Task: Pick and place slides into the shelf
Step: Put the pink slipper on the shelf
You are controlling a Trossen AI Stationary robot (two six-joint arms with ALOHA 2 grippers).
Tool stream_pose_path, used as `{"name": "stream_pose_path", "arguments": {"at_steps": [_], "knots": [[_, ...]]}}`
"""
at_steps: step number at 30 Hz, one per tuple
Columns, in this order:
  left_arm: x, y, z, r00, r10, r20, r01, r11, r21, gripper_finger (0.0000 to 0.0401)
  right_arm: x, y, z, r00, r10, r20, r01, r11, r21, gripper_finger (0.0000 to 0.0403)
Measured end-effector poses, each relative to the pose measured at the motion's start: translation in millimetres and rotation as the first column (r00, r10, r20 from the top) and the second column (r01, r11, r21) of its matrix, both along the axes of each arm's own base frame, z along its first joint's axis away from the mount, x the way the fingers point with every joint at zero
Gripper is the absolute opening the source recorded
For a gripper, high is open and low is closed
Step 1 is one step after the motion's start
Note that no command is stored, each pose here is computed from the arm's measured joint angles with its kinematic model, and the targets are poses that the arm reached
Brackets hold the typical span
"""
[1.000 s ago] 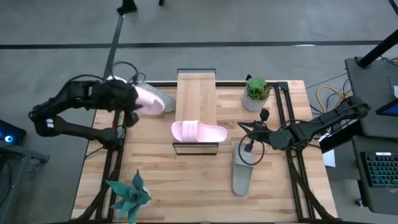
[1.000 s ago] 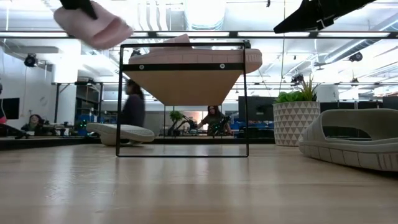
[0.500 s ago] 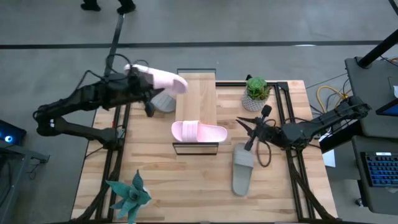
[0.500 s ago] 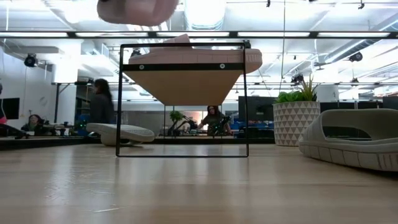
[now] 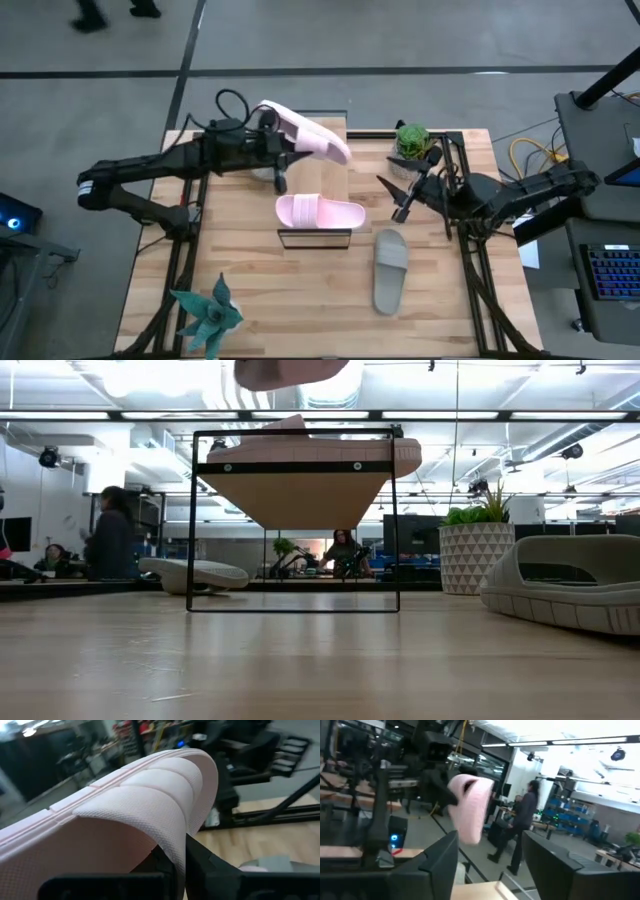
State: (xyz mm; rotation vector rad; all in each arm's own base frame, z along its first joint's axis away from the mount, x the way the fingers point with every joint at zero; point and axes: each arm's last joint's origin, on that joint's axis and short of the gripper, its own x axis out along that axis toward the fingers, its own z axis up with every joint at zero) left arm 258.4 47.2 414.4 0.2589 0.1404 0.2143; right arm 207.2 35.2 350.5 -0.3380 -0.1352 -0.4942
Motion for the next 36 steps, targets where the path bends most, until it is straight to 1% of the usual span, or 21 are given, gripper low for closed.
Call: {"name": "stream_pose_path", "arguments": {"at_steps": [2, 4, 9, 10, 17, 20, 27, 32, 34, 36], "knots": [[7, 0, -3, 0.999, -0.035, 0.006, 0.035, 0.999, 0.006, 0.0, 0, -3, 1, 1.0, -0.017, 0.001, 0.017, 1.0, -0.007, 0.0224], [14, 1, -4, 0.999, -0.044, 0.02, 0.044, 0.999, 0.01, 0.0, 1, -5, 2, 1.0, -0.015, 0.006, 0.015, 1.0, -0.003, 0.0229], [29, 4, -6, 0.996, -0.045, 0.076, 0.042, 0.998, 0.048, 0.0, 2, -4, 2, 0.996, 0.082, 0.018, -0.082, 0.997, -0.002, 0.0229], [32, 4, -7, 0.995, -0.051, 0.088, 0.046, 0.998, 0.052, 0.0, 2, -3, 2, 0.996, 0.088, 0.016, -0.088, 0.996, -0.005, 0.0229], [45, 5, -10, 0.991, -0.099, 0.085, 0.093, 0.993, 0.072, 0.0, 3, -7, 3, 0.998, 0.065, 0.012, -0.065, 0.998, -0.018, 0.023], [51, 4, -10, 0.985, -0.119, 0.125, 0.109, 0.991, 0.082, 0.0, 3, -9, 4, 0.999, 0.053, 0.012, -0.053, 0.998, -0.021, 0.0229], [62, 0, -8, 0.956, -0.194, 0.219, 0.172, 0.978, 0.115, 0.0, 3, -11, 3, 0.999, 0.05, 0.007, -0.05, 0.998, -0.028, 0.0228], [69, -1, -6, 0.924, -0.239, 0.299, 0.219, 0.971, 0.1, 0.0, 4, -9, 6, 0.991, 0.13, 0.021, -0.128, 0.989, -0.08, 0.0228], [71, -2, -6, 0.909, -0.267, 0.319, 0.245, 0.964, 0.107, 0.0, 3, -9, 7, 0.991, 0.129, 0.026, -0.126, 0.987, -0.098, 0.0228], [72, -2, -5, 0.899, -0.268, 0.347, 0.254, 0.963, 0.085, 0.0, 3, -9, 9, 0.992, 0.12, 0.031, -0.115, 0.986, -0.124, 0.0228]]}}
